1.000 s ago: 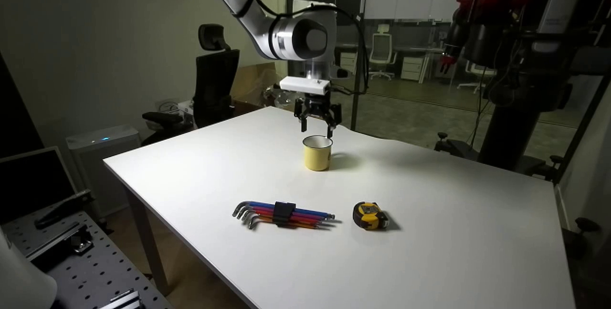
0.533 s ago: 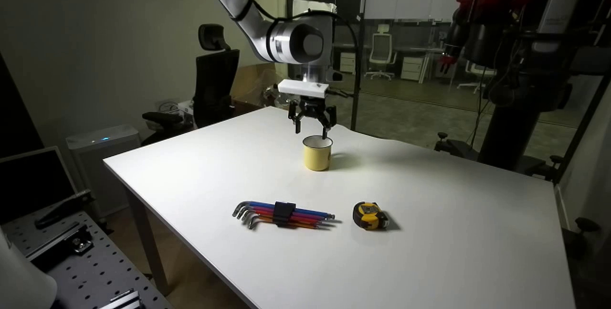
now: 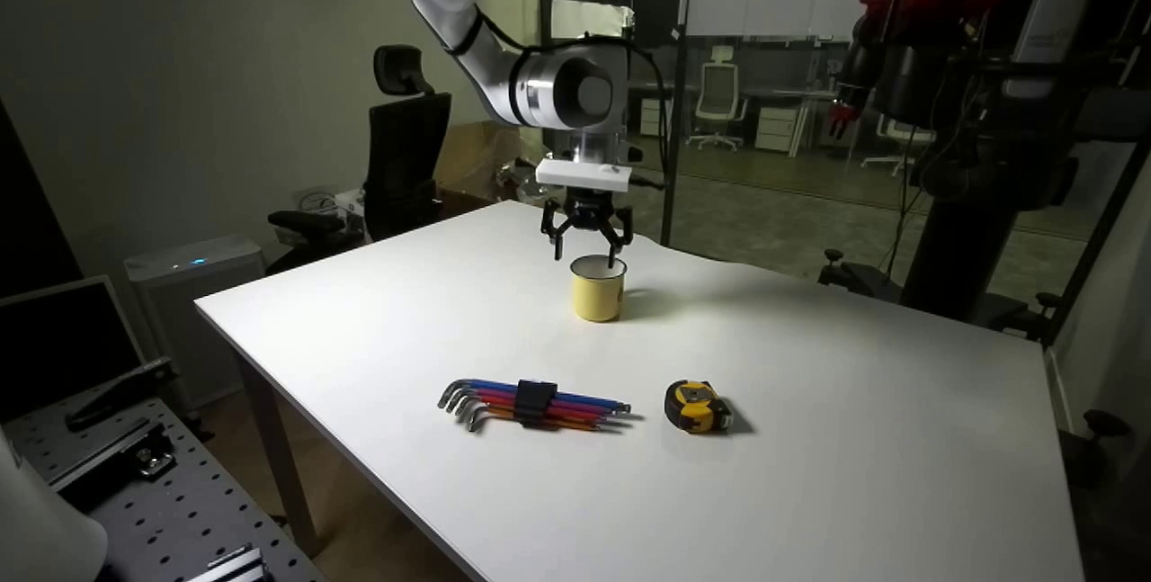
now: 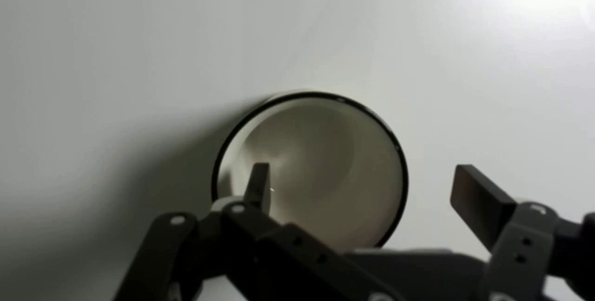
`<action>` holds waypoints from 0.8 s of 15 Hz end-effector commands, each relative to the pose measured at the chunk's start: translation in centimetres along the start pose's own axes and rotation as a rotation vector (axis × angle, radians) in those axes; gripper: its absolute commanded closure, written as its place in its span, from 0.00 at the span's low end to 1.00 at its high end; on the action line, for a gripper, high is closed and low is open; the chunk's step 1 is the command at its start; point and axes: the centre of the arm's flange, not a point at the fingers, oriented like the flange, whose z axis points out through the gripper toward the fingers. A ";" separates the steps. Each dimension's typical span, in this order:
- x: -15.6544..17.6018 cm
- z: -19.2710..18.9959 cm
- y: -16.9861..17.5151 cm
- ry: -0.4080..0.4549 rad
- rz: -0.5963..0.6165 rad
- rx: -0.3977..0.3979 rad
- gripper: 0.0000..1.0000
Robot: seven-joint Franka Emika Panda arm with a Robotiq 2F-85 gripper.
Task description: Move the yellow mug to the left
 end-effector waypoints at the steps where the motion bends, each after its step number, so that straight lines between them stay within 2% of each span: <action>1: 2.0 0.7 1.0 -0.041 -0.060 -0.001 0.00; 5: 2.8 1.9 0.9 -0.081 -0.094 -0.012 0.00; 6: 3.0 2.1 0.9 -0.087 -0.100 -0.017 0.08; 7: 3.2 2.3 0.8 -0.093 -0.108 -0.024 0.27; 12: 3.6 2.2 0.8 -0.099 -0.117 -0.051 0.62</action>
